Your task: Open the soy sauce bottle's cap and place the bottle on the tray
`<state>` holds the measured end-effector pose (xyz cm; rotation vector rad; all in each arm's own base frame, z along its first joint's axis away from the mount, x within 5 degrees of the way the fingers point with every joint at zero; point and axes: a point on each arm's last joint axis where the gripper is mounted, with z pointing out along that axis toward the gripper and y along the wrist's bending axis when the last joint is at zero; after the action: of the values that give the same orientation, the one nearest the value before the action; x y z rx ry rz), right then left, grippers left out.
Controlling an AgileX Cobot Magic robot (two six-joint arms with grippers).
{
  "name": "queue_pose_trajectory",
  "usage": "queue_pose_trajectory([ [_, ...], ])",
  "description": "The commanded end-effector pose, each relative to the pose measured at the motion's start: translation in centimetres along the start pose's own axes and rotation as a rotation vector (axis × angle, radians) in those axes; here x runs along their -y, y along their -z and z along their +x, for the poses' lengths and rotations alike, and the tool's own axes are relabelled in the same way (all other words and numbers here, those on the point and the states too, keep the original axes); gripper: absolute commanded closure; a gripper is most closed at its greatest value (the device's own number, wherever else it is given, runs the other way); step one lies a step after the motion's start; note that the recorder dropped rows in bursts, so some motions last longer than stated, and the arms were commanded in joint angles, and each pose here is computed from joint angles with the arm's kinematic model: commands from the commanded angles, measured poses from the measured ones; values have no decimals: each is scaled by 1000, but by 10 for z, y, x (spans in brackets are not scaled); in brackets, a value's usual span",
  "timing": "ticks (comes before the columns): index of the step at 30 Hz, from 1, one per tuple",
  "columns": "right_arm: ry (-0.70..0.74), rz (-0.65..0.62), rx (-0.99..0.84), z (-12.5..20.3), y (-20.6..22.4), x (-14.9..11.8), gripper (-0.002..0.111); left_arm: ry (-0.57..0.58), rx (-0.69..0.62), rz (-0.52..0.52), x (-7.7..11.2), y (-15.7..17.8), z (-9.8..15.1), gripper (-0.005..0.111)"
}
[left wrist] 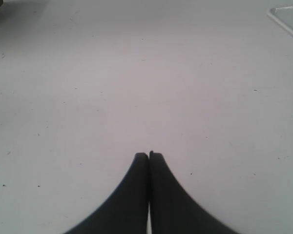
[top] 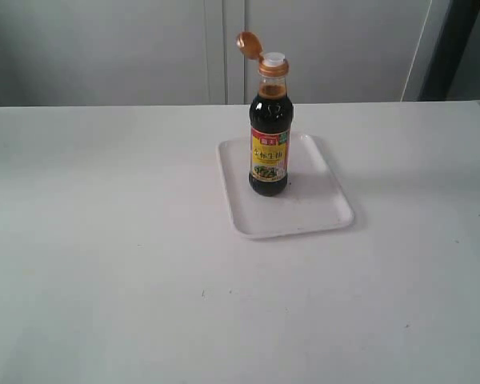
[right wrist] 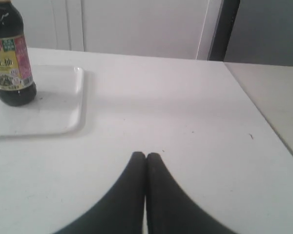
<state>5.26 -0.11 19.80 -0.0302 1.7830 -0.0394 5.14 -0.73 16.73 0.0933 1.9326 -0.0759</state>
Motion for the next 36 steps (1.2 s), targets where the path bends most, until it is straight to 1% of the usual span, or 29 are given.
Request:
queue_pose_trajectory([
  [1,10,6,-37,14,-4,0,108,13,5,2,0,0,1,107],
  [36,9,6,-42,15,-4,0,108,10,5,2,0,0,1,107],
])
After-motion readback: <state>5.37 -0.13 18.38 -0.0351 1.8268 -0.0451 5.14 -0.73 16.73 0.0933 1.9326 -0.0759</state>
